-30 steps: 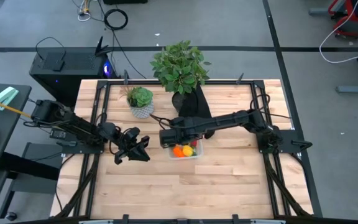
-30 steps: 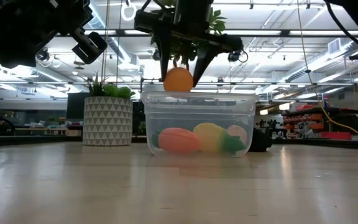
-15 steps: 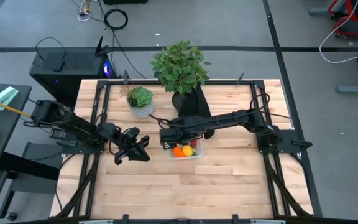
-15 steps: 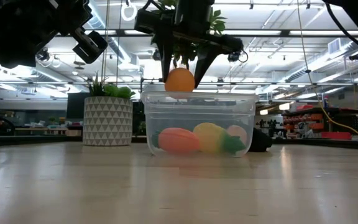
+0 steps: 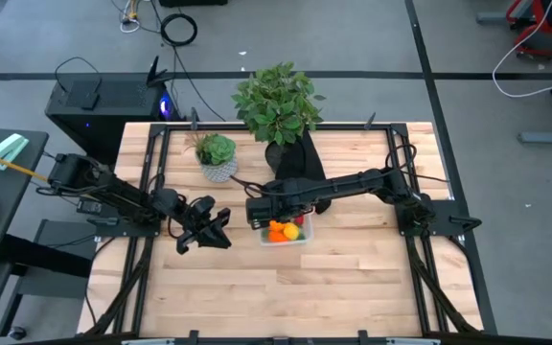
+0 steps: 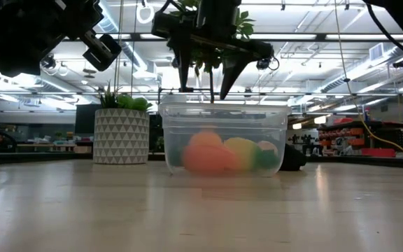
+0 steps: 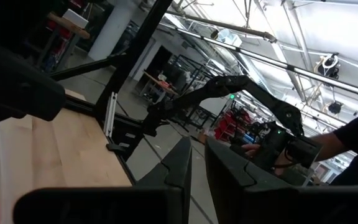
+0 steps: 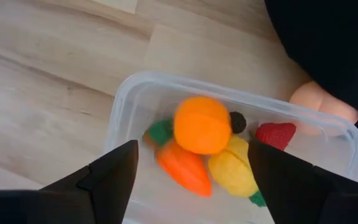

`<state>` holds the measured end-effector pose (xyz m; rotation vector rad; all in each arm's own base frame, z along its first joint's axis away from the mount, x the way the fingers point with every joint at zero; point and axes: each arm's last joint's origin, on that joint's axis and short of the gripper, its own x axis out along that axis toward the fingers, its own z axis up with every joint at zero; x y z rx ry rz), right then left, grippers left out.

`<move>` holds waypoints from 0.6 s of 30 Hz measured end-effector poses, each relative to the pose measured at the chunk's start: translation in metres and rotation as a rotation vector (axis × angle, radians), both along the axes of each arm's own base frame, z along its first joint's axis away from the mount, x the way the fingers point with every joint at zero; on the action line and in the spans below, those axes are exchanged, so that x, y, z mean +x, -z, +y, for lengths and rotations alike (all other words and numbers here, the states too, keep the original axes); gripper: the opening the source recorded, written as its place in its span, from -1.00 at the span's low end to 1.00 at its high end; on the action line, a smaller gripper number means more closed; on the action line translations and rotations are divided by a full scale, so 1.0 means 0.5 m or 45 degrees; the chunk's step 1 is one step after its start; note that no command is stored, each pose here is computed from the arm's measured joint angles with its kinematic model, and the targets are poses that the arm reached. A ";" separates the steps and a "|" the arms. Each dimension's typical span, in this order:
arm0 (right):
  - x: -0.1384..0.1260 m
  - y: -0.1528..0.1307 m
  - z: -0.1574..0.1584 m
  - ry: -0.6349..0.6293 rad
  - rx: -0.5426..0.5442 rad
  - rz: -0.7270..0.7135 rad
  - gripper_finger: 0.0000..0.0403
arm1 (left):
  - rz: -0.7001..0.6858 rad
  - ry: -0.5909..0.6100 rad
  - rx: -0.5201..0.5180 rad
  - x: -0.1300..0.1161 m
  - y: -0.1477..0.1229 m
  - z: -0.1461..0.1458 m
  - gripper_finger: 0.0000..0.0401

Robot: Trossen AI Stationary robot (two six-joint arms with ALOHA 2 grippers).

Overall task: Pick and placing Produce into tupperware
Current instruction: Put the light orange peach into the transparent bin

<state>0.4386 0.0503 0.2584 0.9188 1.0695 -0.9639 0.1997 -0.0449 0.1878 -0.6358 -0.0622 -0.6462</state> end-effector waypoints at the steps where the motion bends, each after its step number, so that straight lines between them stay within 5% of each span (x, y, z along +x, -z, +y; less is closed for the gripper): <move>1: 0.000 0.000 0.000 0.006 0.001 -0.001 0.57 | -0.002 0.000 0.000 0.000 0.000 0.000 -0.74; 9: -0.030 -0.021 0.008 0.023 -0.024 0.084 0.54 | -0.014 -0.004 0.010 0.000 -0.001 0.000 -0.74; 18: -0.129 -0.124 0.083 -0.002 -0.089 0.080 0.44 | -0.034 -0.009 0.023 -0.001 -0.002 0.000 -0.74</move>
